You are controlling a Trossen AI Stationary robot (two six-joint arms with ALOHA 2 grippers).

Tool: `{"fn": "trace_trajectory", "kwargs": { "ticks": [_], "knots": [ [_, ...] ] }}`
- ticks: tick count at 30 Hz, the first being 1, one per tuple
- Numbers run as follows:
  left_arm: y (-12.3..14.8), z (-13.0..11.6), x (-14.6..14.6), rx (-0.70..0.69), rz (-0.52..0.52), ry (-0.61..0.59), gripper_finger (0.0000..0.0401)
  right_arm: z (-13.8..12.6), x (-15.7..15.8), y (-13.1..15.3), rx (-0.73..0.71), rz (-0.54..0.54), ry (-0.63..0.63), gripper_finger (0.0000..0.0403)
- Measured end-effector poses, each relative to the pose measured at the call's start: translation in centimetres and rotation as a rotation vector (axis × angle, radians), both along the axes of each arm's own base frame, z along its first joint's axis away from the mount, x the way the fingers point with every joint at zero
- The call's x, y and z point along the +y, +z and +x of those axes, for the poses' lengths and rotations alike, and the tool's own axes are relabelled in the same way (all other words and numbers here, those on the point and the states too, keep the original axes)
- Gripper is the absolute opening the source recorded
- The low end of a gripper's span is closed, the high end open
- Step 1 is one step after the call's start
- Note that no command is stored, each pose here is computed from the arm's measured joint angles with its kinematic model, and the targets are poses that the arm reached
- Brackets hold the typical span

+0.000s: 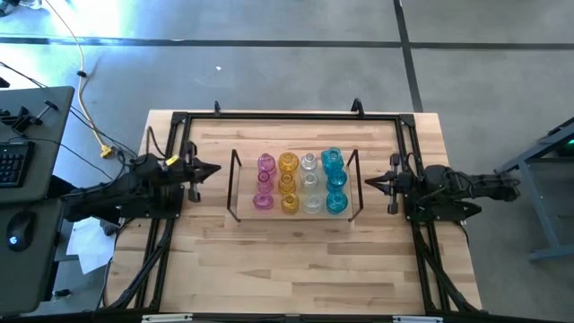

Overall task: Sort vases onto shelf
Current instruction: Return to Home Position

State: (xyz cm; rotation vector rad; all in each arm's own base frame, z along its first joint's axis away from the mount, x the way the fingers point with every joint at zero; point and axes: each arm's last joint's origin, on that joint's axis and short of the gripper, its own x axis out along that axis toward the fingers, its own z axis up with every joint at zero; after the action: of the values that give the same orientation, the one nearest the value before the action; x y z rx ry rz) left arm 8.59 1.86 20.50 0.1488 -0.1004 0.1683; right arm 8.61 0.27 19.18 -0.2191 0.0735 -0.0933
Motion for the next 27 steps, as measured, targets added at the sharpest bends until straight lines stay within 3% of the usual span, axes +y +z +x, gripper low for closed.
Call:
{"fn": "trace_trajectory", "kwargs": {
  "ticks": [5, 11, 27],
  "knots": [
    [-2.9, 0.9, 0.3, 0.007, -0.027, 0.018, 0.0000, 0.2, -0.2, -0.3, -0.028, 0.020, -0.019, 0.0000],
    [-2.9, 0.8, 0.3, 0.007, -0.040, 0.032, 0.0000, 1.0, -0.5, -2.0, -0.070, 0.021, -0.041, 0.0000],
    [-3.3, 0.9, 0.3, 0.051, -0.047, 0.035, 0.0000, 1.0, -1.6, -2.1, -0.109, 0.041, -0.061, 0.0000]
  ]
}}
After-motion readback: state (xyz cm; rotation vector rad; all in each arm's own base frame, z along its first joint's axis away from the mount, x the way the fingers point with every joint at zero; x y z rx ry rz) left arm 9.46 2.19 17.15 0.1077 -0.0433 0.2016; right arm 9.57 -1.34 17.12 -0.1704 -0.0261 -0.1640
